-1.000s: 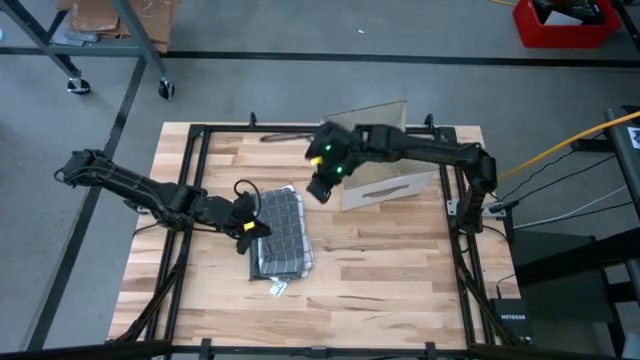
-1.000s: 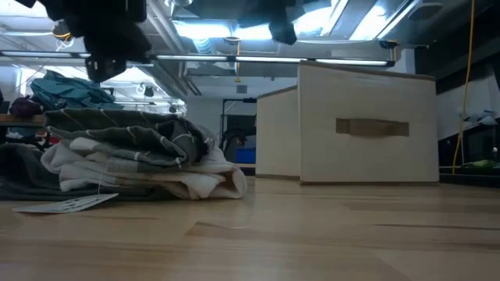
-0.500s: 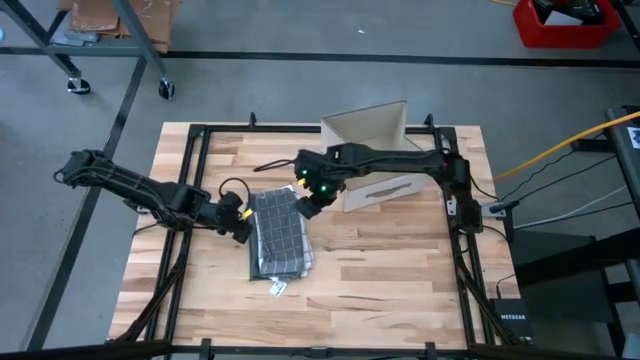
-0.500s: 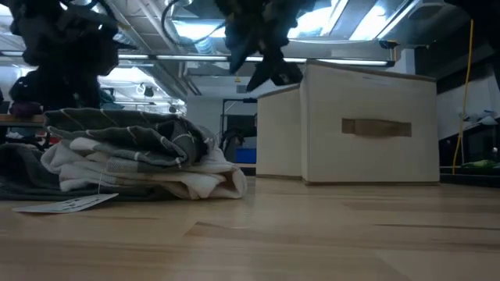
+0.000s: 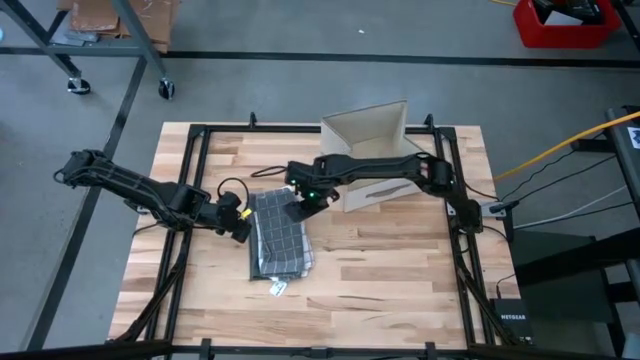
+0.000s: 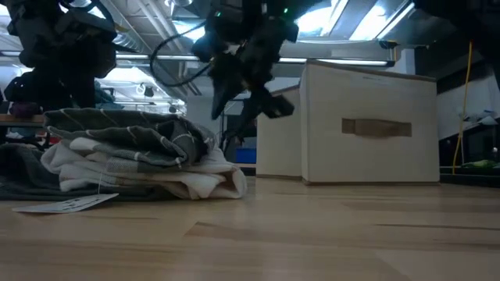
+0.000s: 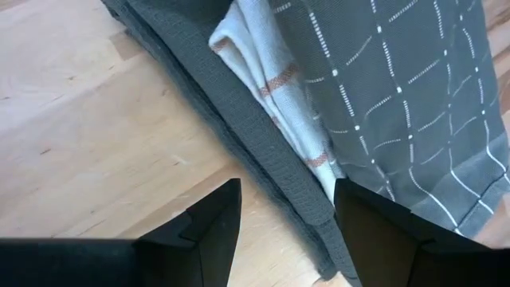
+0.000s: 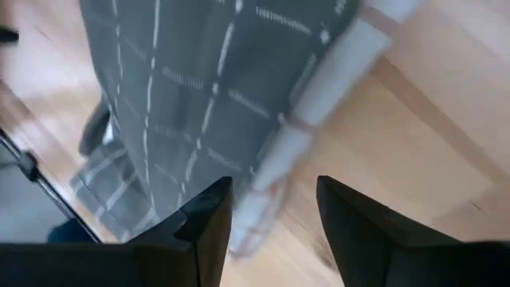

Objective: Fold towel
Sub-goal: Put the stacked kitchen towels into the organizer

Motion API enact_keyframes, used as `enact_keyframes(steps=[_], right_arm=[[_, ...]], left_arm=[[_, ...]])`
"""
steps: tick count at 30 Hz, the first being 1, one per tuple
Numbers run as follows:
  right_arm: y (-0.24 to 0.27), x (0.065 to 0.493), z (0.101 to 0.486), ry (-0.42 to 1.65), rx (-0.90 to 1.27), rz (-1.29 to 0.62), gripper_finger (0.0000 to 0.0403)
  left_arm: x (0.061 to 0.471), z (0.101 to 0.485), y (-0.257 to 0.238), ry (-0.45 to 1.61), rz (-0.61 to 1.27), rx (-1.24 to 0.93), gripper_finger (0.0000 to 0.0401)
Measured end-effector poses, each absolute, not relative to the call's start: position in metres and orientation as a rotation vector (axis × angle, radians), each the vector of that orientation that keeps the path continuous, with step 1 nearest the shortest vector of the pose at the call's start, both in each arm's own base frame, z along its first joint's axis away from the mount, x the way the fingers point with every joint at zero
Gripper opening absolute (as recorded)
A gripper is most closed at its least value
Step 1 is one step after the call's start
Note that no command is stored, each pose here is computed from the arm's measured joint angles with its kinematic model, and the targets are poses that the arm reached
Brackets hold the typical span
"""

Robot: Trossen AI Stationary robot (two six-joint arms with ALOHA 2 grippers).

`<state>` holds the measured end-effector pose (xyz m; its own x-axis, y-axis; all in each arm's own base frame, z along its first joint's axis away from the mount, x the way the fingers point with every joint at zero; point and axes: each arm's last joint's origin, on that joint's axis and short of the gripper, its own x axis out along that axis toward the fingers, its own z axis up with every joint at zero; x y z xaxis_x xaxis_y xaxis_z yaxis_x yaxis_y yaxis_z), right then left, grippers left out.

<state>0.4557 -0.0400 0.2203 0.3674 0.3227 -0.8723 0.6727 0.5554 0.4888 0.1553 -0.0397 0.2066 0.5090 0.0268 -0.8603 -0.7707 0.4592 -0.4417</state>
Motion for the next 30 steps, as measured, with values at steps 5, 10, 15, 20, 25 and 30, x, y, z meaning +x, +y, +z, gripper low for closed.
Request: enact_keyframes(steps=[5,10,15,20,25,30], right_arm=[[-0.041,0.469,0.201,1.196,1.065,-0.283,0.0186],[-0.042,0.472,0.184,1.223,1.054,-0.328,0.0186],[-0.045,0.473,0.181,1.186,0.992,-0.417,0.0186],[-0.048,0.473,0.180,1.167,0.964,-0.461,0.0186],[-0.047,0.472,0.164,1.182,0.968,-0.490,0.0186],[-0.047,0.479,0.145,1.180,1.043,-0.460,0.0186]], left_arm=[[0.155,0.205,-0.040,0.897,0.613,-1.021,0.0194],[0.150,0.190,-0.038,0.903,0.689,-1.085,0.0194],[0.150,0.171,-0.038,0.858,0.672,-1.142,0.0194],[0.153,0.161,-0.038,0.769,0.642,-1.169,0.0194],[0.149,0.153,-0.036,0.755,0.698,-1.200,0.0194],[0.147,0.150,-0.035,0.763,0.716,-1.202,0.0194]])
